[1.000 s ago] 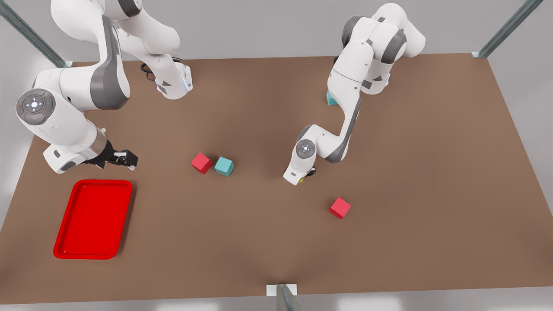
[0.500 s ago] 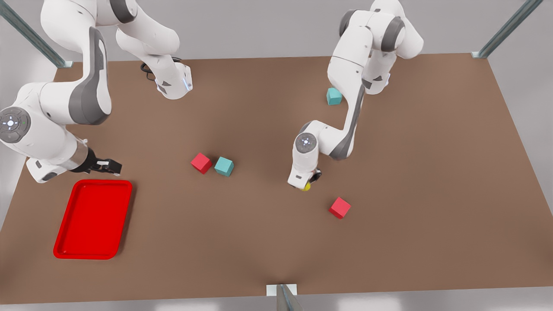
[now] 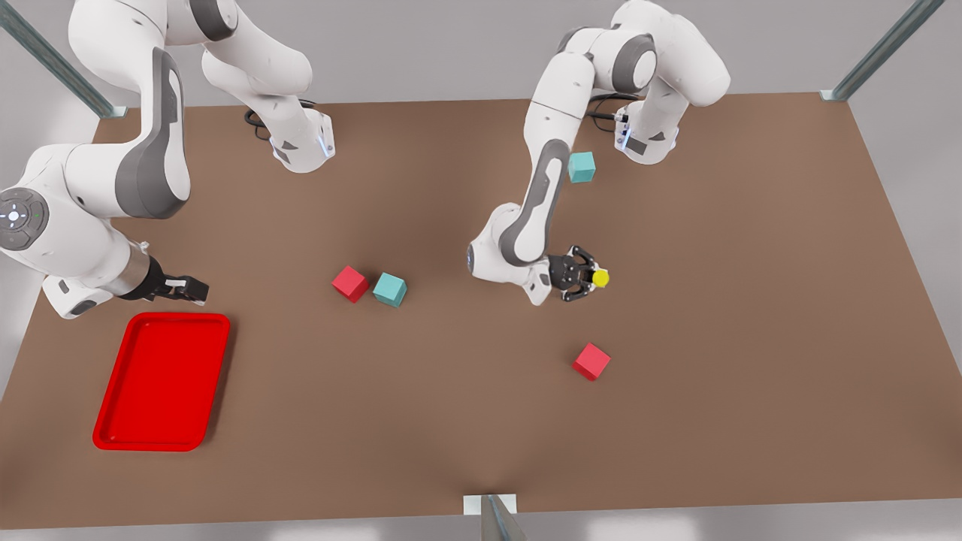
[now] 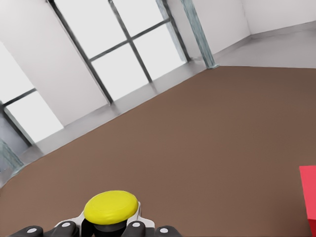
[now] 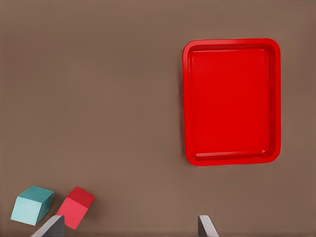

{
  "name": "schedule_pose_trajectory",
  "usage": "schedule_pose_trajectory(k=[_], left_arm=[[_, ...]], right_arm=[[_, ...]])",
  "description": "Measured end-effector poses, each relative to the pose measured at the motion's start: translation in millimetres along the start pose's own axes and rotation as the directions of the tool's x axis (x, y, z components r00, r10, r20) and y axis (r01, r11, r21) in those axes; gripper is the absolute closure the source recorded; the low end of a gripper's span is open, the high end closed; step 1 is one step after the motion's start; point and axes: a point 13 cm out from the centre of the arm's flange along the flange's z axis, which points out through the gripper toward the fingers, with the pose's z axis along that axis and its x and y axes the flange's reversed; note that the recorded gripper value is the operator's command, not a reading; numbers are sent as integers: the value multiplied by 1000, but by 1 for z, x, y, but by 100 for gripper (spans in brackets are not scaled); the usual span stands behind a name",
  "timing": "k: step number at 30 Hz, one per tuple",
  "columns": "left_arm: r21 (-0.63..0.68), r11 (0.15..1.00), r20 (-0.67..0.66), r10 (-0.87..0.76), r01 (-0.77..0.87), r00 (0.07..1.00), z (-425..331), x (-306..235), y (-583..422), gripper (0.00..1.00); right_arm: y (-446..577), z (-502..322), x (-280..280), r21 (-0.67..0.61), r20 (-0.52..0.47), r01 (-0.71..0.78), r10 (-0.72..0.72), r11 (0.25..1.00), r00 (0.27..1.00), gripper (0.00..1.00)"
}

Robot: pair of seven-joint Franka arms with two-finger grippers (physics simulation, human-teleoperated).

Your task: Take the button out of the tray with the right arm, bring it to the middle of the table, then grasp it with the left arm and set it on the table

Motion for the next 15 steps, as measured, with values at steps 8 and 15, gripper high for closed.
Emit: schedule_pose_trajectory(k=[8, 15], left_arm=[[-12, 962, 196, -266, 274, 944, 43, 20, -9, 54], [62, 913, 173, -407, 402, 897, 67, 46, -36, 54]], right_arm=[[5, -10, -5, -4, 26, 13, -13, 1000, 1000, 0], [4, -12, -6, -5, 33, 17, -16, 1000, 999, 0]])
